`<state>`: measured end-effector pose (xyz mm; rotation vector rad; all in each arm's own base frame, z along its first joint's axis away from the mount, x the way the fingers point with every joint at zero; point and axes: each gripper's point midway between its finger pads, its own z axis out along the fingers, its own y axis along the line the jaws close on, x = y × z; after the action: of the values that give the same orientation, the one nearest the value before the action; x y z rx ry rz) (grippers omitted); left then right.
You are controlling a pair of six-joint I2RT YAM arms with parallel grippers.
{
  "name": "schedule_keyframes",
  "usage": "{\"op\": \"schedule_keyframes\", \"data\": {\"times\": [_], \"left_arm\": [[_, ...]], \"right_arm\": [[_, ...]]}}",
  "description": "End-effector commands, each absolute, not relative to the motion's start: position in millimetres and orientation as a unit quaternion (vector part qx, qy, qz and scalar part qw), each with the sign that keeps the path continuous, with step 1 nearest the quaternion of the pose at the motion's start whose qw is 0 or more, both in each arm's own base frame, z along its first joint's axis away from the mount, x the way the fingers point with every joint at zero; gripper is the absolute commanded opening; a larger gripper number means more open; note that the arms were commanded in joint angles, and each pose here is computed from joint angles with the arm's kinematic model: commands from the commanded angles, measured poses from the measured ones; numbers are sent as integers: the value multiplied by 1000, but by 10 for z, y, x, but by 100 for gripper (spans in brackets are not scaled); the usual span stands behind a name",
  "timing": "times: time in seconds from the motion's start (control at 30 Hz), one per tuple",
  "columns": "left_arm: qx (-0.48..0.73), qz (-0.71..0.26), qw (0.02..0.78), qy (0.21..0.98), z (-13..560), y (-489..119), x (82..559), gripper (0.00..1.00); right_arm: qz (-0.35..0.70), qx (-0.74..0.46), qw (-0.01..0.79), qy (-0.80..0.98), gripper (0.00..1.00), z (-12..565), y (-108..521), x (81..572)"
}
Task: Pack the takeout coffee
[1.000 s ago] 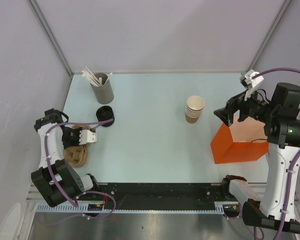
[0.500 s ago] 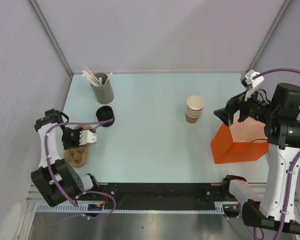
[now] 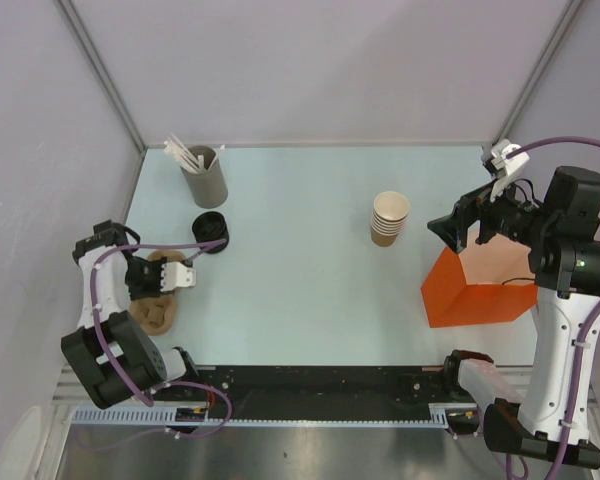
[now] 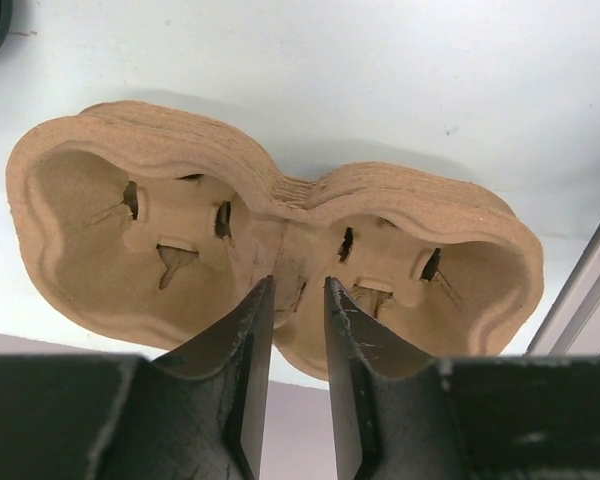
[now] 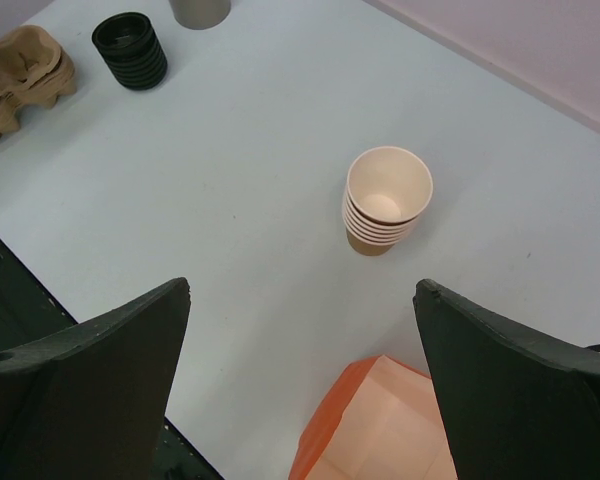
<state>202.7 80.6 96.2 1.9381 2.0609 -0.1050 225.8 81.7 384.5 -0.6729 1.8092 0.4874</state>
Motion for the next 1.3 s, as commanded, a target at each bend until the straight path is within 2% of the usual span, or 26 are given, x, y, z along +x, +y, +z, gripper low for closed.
{"op": "schedule_keyframes", "data": {"times": [0.0,0.3,0.57,0.77,1.13,1.17,1.2,1.27], "left_arm": [[718,-16,181,672,1019,783,2161,33],[715,11,226,662,1257,719,2318,34],[712,-11,170,681,952,851,2198,35],[709,-16,169,685,948,865,2205,34],[709,-27,161,686,935,856,2160,15],[709,-27,160,687,941,855,2152,12],[710,-29,160,685,941,850,2151,4],[710,-30,158,685,937,849,2143,0]], "right_arm": [[209,-285,558,751,100,3925,834,2250],[211,-285,557,751,100,3923,835,2254],[209,-285,558,751,100,3920,830,2252],[212,-282,557,751,100,3919,827,2271],[213,-276,560,752,100,3934,817,2278],[212,-276,560,752,100,3937,816,2279],[212,-276,561,751,100,3941,814,2284],[211,-275,562,751,100,3943,813,2281]]}}
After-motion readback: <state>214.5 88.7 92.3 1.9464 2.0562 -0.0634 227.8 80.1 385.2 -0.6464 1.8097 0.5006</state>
